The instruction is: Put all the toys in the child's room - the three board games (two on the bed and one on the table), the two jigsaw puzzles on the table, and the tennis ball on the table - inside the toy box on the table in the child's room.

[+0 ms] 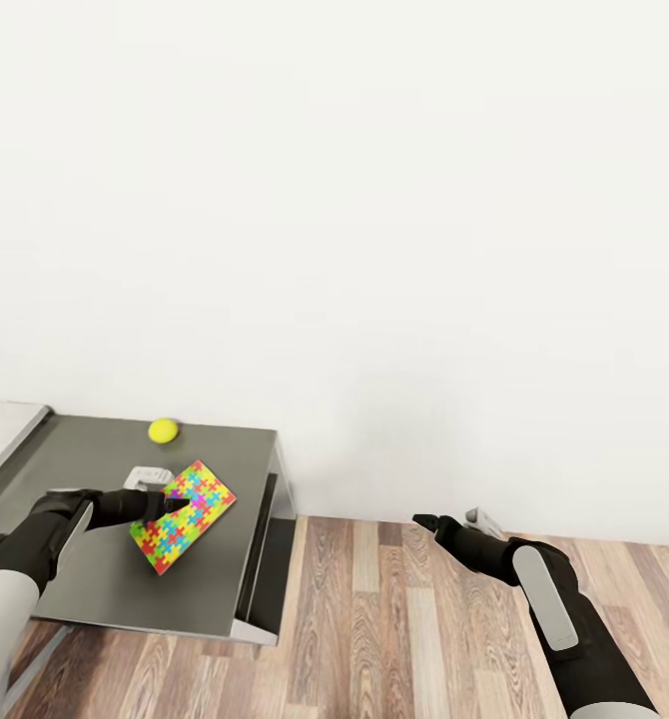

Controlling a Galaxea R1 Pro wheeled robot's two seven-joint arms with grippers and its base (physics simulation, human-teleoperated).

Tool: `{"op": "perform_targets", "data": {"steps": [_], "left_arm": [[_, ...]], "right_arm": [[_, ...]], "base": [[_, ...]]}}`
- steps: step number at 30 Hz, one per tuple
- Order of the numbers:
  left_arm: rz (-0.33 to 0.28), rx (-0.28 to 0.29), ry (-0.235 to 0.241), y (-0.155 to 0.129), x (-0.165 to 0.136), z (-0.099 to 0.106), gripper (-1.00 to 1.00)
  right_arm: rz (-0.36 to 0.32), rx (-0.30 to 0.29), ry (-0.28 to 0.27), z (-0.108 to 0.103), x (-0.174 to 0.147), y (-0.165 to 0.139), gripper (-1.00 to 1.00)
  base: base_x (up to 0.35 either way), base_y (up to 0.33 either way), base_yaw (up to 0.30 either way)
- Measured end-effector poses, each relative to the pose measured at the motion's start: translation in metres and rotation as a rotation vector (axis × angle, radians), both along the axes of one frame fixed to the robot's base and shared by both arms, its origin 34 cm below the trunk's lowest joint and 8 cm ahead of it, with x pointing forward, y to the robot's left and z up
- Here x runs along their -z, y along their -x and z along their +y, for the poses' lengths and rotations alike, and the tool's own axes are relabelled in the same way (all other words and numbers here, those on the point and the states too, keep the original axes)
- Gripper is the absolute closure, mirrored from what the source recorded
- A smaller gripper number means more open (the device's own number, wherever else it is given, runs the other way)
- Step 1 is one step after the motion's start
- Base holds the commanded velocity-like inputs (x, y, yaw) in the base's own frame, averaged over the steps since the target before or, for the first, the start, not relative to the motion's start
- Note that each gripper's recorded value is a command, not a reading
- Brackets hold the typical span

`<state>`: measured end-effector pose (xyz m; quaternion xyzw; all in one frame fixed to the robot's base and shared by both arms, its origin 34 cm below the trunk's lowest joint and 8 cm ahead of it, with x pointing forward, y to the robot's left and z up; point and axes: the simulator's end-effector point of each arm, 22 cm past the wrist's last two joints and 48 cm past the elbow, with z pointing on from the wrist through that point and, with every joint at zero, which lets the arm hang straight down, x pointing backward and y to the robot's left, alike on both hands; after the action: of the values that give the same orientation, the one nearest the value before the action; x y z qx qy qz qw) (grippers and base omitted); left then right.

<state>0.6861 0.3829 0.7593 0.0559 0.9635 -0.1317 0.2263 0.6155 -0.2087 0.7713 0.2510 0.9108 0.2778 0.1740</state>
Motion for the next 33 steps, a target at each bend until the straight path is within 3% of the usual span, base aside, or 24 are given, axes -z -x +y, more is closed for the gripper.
{"op": "perform_targets", "data": {"steps": [15, 33], "left_arm": [[0.0, 0.0, 0.001, 0.0, -0.0001, -0.0004, -1.0], [-0.001, 0.001, 0.001, -0.0002, -0.0001, -0.0004, -1.0]], "right_arm": [[-0.001, 0.0, -0.001, 0.0008, -0.0005, -0.0003, -1.0], [0.001, 0.0, -0.001, 0.0012, 0.0001, 0.0002, -1.0]], "base": [[0.0, -0.005, -0.006], [-0.019, -0.094, 0.0]]}}
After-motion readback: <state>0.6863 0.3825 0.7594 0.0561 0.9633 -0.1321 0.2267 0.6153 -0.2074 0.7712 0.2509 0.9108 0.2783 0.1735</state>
